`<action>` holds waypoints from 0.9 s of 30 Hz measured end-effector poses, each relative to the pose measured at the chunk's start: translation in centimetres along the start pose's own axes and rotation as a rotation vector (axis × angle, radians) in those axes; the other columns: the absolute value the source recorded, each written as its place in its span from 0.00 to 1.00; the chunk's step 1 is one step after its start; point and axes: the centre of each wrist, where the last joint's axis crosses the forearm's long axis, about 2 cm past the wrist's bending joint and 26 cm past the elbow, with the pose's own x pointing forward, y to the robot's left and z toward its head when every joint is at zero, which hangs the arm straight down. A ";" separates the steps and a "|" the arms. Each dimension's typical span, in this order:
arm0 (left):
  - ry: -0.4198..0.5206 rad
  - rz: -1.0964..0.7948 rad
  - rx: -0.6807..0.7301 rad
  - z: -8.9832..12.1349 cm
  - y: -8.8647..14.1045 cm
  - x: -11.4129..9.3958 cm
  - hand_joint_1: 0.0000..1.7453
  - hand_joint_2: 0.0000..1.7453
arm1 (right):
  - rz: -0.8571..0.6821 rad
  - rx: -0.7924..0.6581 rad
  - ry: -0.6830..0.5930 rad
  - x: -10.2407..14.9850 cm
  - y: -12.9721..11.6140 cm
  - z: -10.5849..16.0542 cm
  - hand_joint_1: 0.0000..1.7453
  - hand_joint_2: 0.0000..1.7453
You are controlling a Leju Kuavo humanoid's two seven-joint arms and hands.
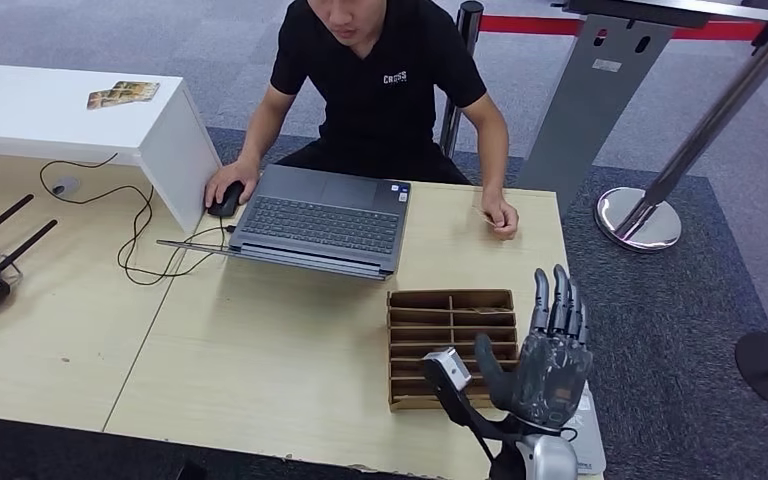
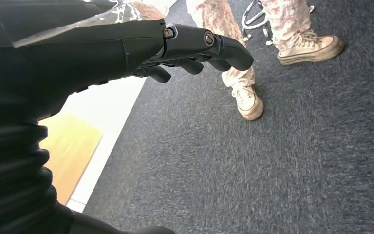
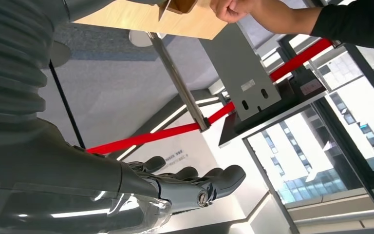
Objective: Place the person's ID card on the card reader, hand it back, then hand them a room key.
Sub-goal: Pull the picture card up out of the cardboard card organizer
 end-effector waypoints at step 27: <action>-0.004 -0.002 -0.004 0.1 -0.1 0.0 0.00 1.00 | -0.022 0.082 -0.078 1.9 0.7 2.0 0.00 1.00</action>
